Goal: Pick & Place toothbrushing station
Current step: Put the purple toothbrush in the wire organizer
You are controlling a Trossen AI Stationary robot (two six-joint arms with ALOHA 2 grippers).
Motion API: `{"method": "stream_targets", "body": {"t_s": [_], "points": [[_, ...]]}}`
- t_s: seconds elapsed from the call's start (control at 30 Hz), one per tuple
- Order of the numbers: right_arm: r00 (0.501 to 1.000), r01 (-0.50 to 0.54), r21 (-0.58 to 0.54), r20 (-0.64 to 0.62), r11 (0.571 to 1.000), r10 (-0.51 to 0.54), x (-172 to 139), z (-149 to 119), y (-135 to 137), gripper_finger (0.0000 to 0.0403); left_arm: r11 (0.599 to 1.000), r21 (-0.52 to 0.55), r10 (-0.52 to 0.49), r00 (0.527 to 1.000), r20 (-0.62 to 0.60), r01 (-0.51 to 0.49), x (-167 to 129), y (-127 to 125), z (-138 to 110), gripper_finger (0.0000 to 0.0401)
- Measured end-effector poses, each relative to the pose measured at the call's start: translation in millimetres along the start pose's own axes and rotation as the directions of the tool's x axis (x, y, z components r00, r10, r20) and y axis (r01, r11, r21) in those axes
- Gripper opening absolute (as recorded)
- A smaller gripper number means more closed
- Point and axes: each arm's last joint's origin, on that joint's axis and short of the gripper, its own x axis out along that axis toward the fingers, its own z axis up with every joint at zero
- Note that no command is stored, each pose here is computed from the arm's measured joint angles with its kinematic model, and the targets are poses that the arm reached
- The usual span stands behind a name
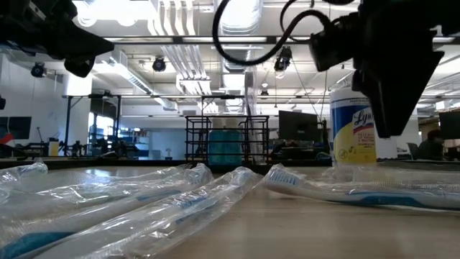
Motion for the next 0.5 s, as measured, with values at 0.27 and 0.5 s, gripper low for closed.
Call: {"method": "stream_targets", "body": {"t_s": [0.27, 0.5], "points": [[1.0, 0.003, 0.003, -0.013, 1.0, -0.002, 21, 2, -7, 0.0219, 1.0, -0.002, -0.001, 1.0, 0.006, 0.001, 0, 0, 1, 0.0023], [0.998, -0.038, 0.074, -0.046, 0.997, 0.042, 43, -9, -15, 0.0219, 1.0, -0.021, -0.003, 1.0, 0.01, 0.003, 0, 0, 1, 0.0023]]}}
